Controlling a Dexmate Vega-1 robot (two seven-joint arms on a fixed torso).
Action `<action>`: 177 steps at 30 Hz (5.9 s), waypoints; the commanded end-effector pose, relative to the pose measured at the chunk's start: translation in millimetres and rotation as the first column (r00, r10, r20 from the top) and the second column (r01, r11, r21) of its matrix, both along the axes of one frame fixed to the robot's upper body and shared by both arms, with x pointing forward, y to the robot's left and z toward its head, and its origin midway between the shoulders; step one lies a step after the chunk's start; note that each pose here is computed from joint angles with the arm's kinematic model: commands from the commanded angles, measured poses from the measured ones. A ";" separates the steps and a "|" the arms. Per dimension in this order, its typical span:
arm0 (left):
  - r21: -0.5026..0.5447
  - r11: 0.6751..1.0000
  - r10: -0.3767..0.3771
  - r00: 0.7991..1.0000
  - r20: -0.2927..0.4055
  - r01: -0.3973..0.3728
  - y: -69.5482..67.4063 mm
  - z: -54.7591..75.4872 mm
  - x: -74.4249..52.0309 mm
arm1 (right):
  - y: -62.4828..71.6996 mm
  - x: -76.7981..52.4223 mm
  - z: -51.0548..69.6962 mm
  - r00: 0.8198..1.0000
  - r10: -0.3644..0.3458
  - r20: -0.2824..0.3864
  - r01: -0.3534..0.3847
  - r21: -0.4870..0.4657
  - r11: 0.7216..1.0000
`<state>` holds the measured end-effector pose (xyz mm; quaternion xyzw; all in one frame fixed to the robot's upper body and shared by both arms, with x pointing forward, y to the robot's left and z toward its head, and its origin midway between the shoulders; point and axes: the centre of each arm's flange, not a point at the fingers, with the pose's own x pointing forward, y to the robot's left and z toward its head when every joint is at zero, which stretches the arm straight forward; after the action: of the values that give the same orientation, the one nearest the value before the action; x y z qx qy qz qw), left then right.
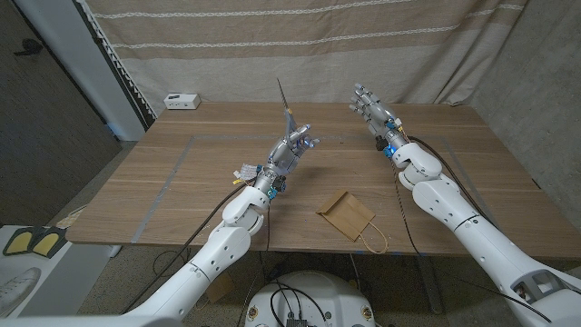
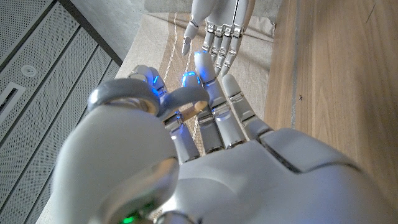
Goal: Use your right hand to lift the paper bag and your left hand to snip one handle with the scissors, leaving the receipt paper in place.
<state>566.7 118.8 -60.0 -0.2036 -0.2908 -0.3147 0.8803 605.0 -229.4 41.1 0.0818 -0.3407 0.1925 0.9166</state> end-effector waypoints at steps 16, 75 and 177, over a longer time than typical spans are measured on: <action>0.009 1.000 0.023 0.998 -0.054 -0.023 4.0 -3.4 2.3 | -2.4 -5.5 7.1 0.999 -0.025 0.035 0.026 -0.011 1.000; 0.129 0.978 0.181 0.974 -0.134 -0.164 28.1 -11.4 -10.0 | -12.0 -4.1 16.1 0.998 -0.021 0.052 0.021 -0.006 1.000; 0.171 0.971 0.184 0.977 -0.106 -0.164 35.4 -16.3 -18.3 | -19.1 -24.0 14.7 0.994 -0.068 0.090 0.066 0.028 0.997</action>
<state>549.6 153.6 -78.4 -0.1250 -0.2227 -0.2434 0.9357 584.6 -248.7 54.8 0.0741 -0.3833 0.1631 0.9061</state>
